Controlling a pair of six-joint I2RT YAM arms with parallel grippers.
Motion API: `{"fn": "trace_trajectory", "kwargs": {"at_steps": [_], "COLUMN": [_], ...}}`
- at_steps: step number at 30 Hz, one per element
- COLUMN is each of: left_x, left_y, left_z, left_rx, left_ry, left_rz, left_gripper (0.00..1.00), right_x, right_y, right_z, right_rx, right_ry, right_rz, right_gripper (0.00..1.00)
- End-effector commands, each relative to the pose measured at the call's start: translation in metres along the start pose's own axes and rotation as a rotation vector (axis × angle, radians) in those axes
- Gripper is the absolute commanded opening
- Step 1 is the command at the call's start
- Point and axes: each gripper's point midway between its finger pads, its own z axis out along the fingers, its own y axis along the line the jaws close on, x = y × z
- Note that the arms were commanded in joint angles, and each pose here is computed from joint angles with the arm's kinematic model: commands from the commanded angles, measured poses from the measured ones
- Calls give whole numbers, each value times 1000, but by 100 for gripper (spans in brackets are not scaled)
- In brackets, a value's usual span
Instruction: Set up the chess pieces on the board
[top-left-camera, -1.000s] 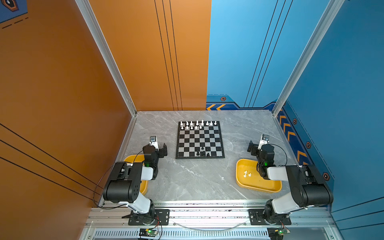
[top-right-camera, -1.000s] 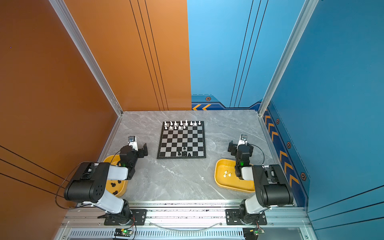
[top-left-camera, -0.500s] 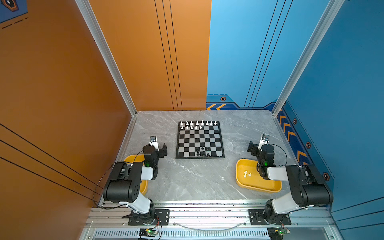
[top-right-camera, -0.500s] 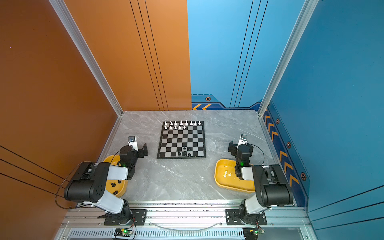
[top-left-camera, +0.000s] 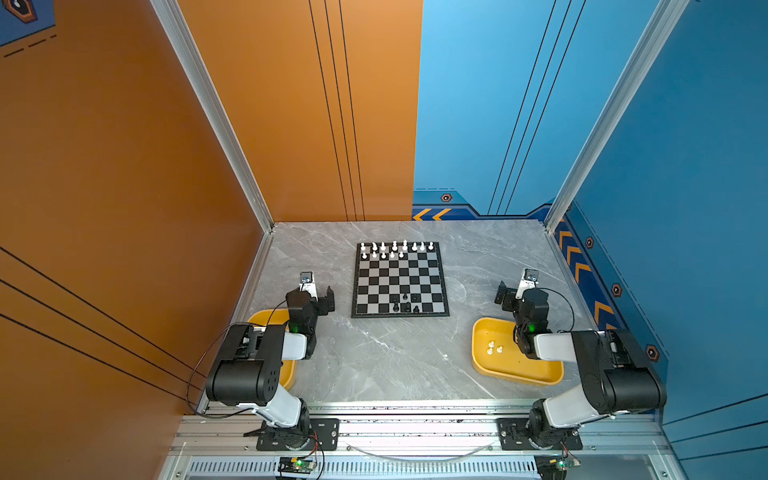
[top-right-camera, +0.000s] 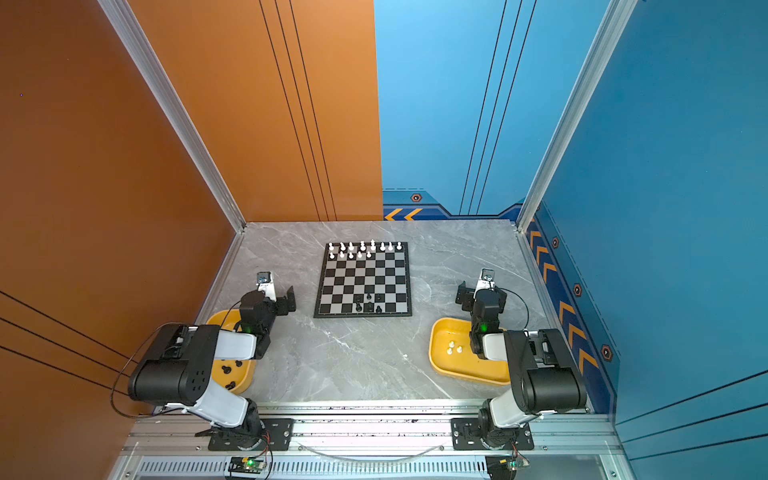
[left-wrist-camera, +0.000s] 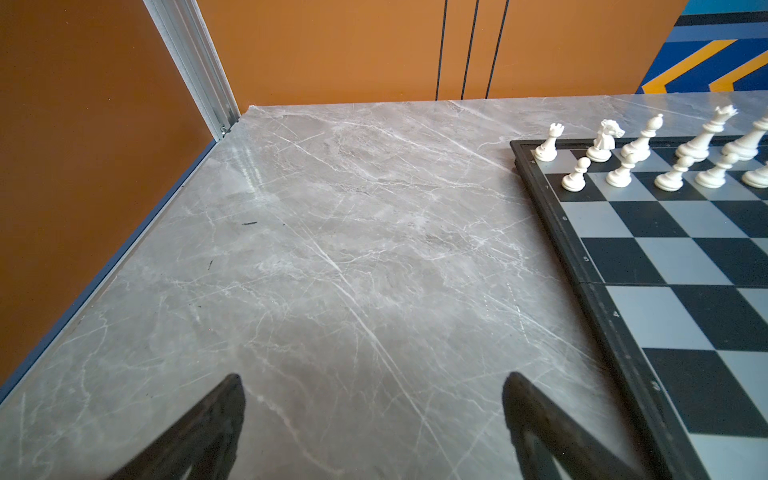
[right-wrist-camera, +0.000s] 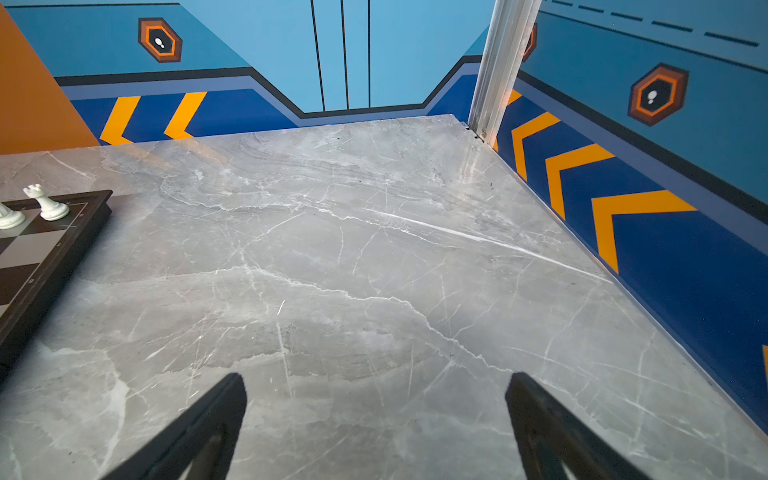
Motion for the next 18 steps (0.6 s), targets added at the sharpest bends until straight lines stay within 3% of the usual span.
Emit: {"fn": "trace_trajectory", "kwargs": {"at_steps": [1,10,15,18], "left_x": [-5,-8,-21,-30], "left_y": [-4,-2,-1,-5], "left_z": [1,2,2,0], "left_rx": [13,-5,-5,-2], "left_ry": [-2,1,50,71], "left_rz": [2,0,1,27], "left_gripper": [98,98,98,98], "right_x": [6,1,-34,-58], "right_y": [0,-5,-8,-20], "right_z": [2,1,-10,-24], "right_rx": [2,44,150,244], "right_ry": [29,24,91,176], "right_rz": [-17,-14,-77,-41], "right_gripper": [100,100,100,100]}}
